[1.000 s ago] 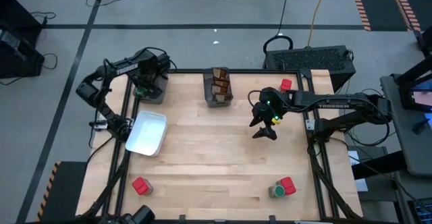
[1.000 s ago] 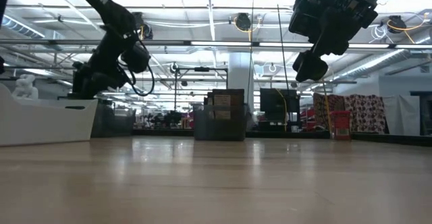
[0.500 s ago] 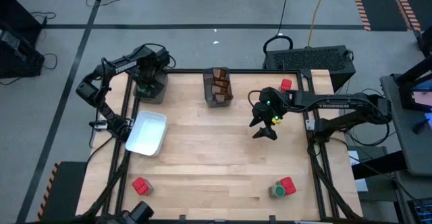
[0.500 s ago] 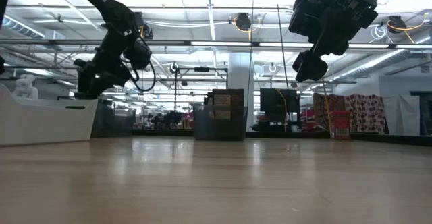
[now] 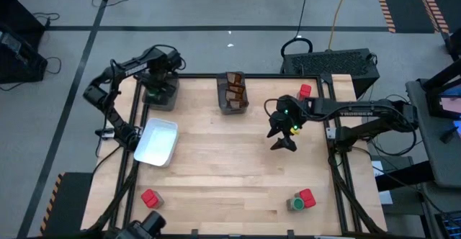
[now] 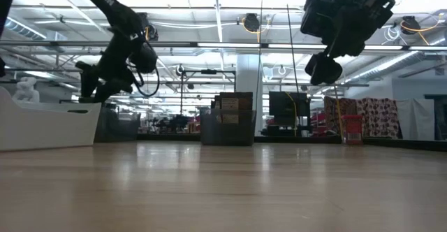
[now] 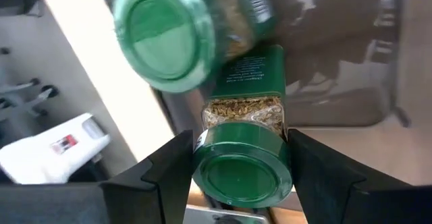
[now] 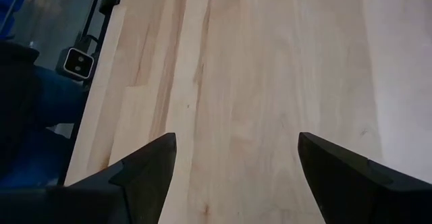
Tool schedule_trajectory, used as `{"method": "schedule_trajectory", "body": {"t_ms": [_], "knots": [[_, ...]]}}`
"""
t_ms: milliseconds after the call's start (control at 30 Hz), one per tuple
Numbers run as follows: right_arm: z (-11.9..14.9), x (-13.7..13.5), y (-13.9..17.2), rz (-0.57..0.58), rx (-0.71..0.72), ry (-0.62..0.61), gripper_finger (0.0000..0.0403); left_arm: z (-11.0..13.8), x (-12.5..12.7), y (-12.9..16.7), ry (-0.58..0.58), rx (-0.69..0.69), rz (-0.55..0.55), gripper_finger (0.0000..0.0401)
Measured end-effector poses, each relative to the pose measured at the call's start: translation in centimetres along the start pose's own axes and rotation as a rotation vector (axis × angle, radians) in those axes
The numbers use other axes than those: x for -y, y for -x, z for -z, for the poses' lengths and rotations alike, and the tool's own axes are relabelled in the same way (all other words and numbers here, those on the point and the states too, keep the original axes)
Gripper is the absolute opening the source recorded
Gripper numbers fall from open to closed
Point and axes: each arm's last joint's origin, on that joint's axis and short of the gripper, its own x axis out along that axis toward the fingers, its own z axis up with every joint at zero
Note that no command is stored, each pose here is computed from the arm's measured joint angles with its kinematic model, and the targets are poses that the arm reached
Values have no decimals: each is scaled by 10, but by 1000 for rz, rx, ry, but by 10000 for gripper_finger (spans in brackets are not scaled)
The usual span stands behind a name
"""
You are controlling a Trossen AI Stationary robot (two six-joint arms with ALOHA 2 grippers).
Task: Sort spices by type
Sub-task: Put the top green seasoning bottle into the left black bin
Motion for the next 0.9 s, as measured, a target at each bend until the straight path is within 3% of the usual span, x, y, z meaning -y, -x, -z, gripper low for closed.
{"method": "schedule_trajectory", "body": {"t_ms": [367,733,900], "knots": [[1,-6,-3,-13,-15,17,293,-3,3,-4,41,0,-40,220],[1,-6,-3,-13,-14,17,293,-4,4,-6,36,-6,-41,307],[1,-6,-3,-13,-14,17,293,-1,5,-5,-22,-23,-53,326]]}}
